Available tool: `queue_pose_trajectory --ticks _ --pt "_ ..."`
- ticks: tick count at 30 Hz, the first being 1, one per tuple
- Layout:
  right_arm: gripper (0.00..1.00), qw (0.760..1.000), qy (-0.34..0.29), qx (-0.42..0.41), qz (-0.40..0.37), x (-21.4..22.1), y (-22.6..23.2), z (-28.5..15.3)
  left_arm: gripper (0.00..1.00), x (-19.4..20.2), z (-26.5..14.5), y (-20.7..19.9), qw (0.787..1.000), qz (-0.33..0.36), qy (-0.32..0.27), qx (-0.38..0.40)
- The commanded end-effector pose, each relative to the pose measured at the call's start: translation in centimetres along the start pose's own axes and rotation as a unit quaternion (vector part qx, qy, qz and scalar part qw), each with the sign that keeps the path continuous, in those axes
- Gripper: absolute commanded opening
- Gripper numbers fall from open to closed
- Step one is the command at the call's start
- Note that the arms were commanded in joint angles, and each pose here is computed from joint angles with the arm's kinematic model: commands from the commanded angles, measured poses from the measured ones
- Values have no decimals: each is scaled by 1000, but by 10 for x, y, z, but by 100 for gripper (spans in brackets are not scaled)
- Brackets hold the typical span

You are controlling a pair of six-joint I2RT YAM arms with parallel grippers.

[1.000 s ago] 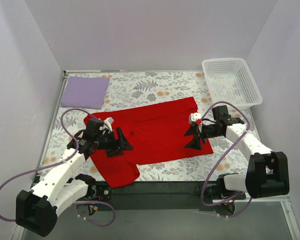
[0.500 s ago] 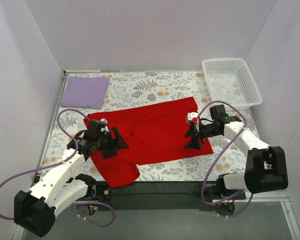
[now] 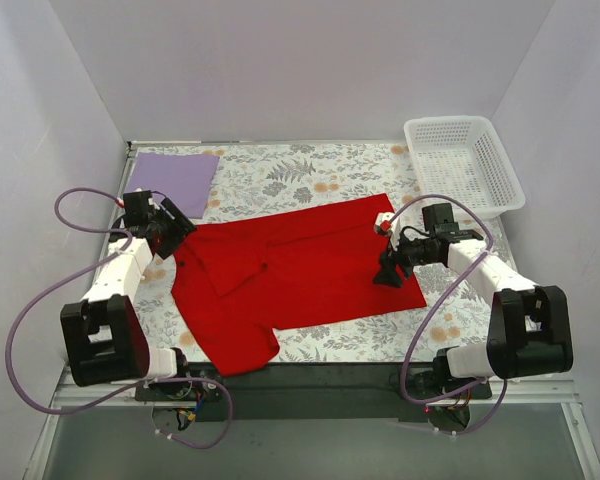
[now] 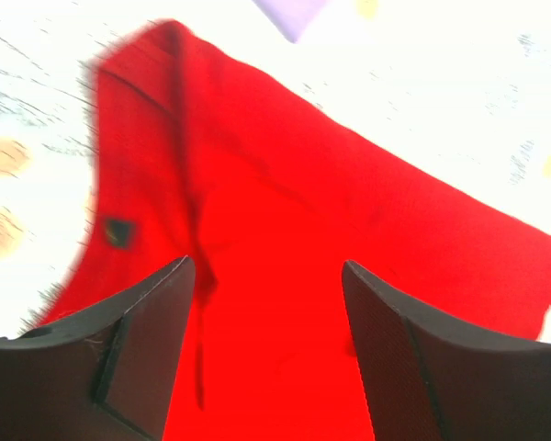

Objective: Fold and stack the t-shirts

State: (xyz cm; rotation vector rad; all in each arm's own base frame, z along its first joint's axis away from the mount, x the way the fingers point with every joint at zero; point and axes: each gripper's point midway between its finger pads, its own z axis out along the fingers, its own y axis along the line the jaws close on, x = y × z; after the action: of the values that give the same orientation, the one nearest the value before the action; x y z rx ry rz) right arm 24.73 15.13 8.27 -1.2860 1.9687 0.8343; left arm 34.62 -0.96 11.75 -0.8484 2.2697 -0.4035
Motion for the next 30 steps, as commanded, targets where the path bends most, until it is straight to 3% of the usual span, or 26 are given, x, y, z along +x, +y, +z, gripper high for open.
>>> queue_pose_trajectory --ticks 1,13,18,23,30 --pt "68 1000 -4 25 3 -10 -17 -3 63 -31 6 -5 999 31 -24 32" --pt "69 1000 -14 -18 1 -9 -4 -2 65 -6 -14 9 996 66 -27 56" --pt "69 993 -62 -89 -52 -27 29 -3 79 5 -39 -3 992 69 -30 100" --pt "70 959 -46 -181 -213 -49 94 28 81 37 -59 -19 985 54 22 165" --pt "69 886 30 -253 -387 -74 177 97 79 40 -88 -23 985 36 5 171"
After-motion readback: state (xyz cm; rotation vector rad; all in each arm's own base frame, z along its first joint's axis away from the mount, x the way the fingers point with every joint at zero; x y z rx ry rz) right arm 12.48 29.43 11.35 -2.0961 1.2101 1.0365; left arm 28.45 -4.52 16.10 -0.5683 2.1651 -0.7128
